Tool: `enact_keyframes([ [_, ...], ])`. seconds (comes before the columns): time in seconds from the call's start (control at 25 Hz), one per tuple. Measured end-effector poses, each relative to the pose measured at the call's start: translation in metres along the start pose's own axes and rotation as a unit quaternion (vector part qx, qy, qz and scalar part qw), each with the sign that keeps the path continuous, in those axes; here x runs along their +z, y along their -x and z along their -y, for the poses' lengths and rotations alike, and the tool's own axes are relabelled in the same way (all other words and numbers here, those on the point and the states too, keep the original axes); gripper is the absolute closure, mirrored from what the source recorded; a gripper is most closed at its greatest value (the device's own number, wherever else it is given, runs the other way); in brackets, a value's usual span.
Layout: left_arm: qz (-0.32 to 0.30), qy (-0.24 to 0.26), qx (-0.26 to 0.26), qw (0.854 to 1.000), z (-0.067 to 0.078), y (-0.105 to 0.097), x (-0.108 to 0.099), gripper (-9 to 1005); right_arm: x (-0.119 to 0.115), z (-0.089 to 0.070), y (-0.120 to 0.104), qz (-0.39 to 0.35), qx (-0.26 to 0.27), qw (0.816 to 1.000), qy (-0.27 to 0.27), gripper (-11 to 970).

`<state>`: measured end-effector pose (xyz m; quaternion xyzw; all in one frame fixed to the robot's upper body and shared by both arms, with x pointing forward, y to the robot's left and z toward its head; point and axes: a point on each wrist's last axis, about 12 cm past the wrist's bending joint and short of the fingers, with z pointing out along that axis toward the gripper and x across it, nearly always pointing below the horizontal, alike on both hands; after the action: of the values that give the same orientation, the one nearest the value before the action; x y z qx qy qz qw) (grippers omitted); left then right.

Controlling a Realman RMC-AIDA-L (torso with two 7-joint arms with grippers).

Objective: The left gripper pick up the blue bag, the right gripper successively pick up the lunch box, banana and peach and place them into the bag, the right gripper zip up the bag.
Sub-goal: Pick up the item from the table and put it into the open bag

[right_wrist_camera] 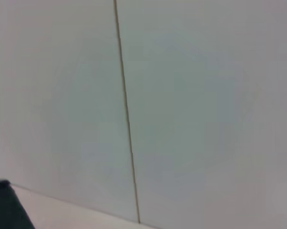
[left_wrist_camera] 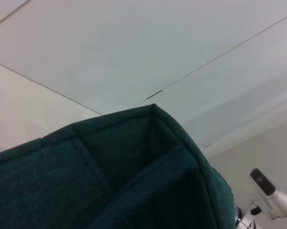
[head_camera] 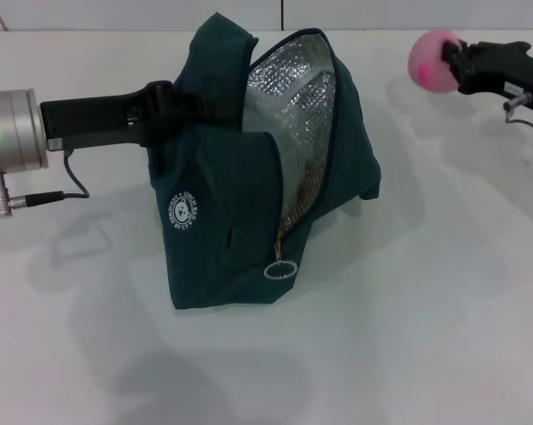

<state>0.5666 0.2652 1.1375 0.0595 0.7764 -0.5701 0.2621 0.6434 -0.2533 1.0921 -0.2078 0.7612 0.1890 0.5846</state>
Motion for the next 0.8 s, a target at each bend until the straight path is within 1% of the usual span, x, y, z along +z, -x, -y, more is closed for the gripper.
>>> enact_keyframes([
  [0.12, 0.001, 0.001, -0.001, 1.000, -0.001, -0.001, -0.001, 968, -0.011, -0.001, 0.002, 0.029, 0.003, 0.999, 0.021, 903],
  [0.24, 0.003, 0.002, -0.003, 1.000, -0.002, -0.002, -0.003, 968, -0.022, -0.006, 0.009, 0.063, -0.004, 0.996, 0.055, 911],
  [0.4, 0.004, 0.002, -0.005, 1.000, -0.002, -0.003, -0.004, 968, -0.036, -0.018, 0.022, 0.117, -0.020, 0.985, 0.121, 921],
  [0.52, 0.004, 0.003, -0.005, 1.000, -0.002, -0.003, -0.004, 968, -0.045, -0.030, 0.032, 0.154, -0.032, 0.971, 0.181, 924],
  [0.6, 0.004, 0.003, -0.005, 1.000, -0.002, -0.003, -0.004, 968, -0.048, -0.036, 0.039, 0.172, -0.040, 0.962, 0.210, 924],
  [0.76, 0.003, 0.002, -0.004, 1.000, -0.002, -0.002, -0.003, 968, -0.046, -0.052, 0.051, 0.198, -0.045, 0.943, 0.263, 923],
  [0.8, 0.003, 0.002, -0.003, 1.000, -0.001, -0.002, -0.003, 968, -0.043, -0.058, 0.053, 0.202, -0.043, 0.938, 0.278, 923],
])
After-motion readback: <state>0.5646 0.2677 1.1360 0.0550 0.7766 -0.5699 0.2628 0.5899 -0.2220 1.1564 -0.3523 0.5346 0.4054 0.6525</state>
